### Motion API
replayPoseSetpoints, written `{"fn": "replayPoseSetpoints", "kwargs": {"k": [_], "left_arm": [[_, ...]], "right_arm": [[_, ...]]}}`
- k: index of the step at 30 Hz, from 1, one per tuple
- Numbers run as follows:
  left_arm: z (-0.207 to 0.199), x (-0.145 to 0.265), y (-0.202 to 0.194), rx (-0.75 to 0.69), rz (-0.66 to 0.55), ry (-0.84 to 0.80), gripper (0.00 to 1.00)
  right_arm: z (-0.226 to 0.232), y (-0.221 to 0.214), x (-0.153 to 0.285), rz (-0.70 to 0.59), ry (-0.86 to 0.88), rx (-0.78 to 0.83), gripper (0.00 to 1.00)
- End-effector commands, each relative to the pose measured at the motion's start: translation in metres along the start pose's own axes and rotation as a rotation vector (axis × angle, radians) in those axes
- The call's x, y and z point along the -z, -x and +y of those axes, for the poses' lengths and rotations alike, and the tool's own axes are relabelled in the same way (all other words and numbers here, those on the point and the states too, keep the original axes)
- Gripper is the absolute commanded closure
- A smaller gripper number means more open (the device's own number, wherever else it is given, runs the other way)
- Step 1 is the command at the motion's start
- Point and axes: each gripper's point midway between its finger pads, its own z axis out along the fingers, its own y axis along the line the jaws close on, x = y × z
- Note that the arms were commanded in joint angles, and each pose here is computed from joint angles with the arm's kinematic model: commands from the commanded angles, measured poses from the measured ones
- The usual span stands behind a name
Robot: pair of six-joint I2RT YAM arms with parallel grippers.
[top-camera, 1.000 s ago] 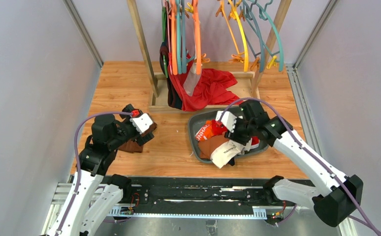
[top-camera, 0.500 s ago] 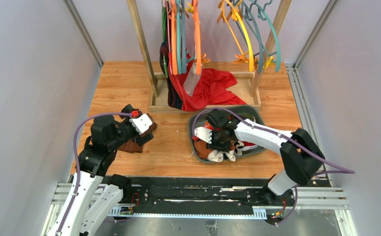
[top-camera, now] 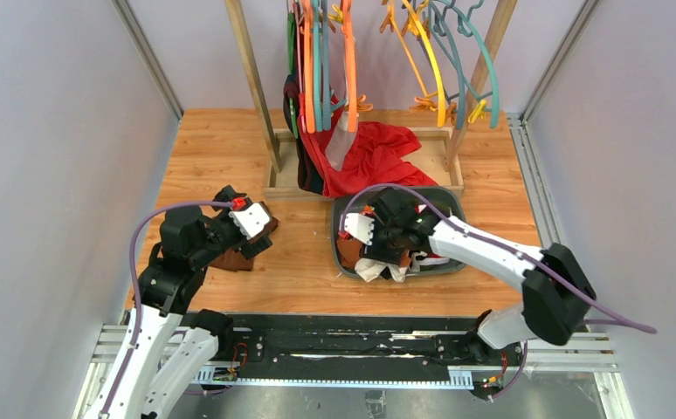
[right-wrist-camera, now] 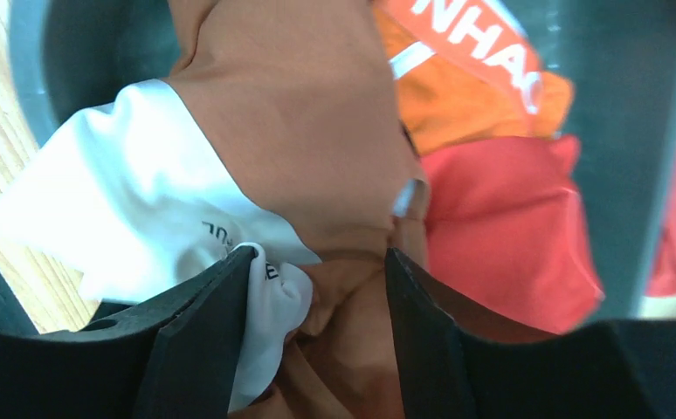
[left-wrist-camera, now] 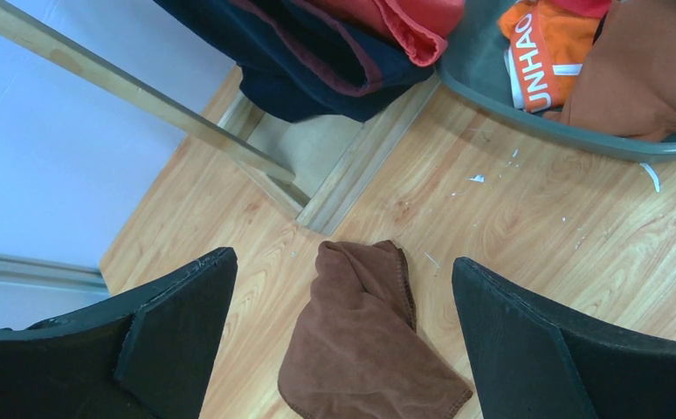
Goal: Remove the underwear clipped to the hanger
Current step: Adjust the underwear in the bin.
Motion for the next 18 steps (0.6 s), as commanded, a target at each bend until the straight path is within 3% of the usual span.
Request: {"fn": "replayPoseSetpoints", "kwargs": {"k": [1,9,18], "left_arm": [[0.003,0.001,0.003,-0.018,-0.018,0.019,0.02],[0.007,0.002,0.004,-0.023,-0.015,0.033,0.02],[0.023,-0.003,0.0,0.005,0.017,0.11,0.02]], "right_arm": [[-0.008,0.018,0.037,-0.087,-0.056,0.047,0.41],[-0.017,0.007,0.088,-0.035,-0.12,0.089,0.36],[-0.04,0.06,0.167,-0.292,-0.254,0.052,0.37]]}}
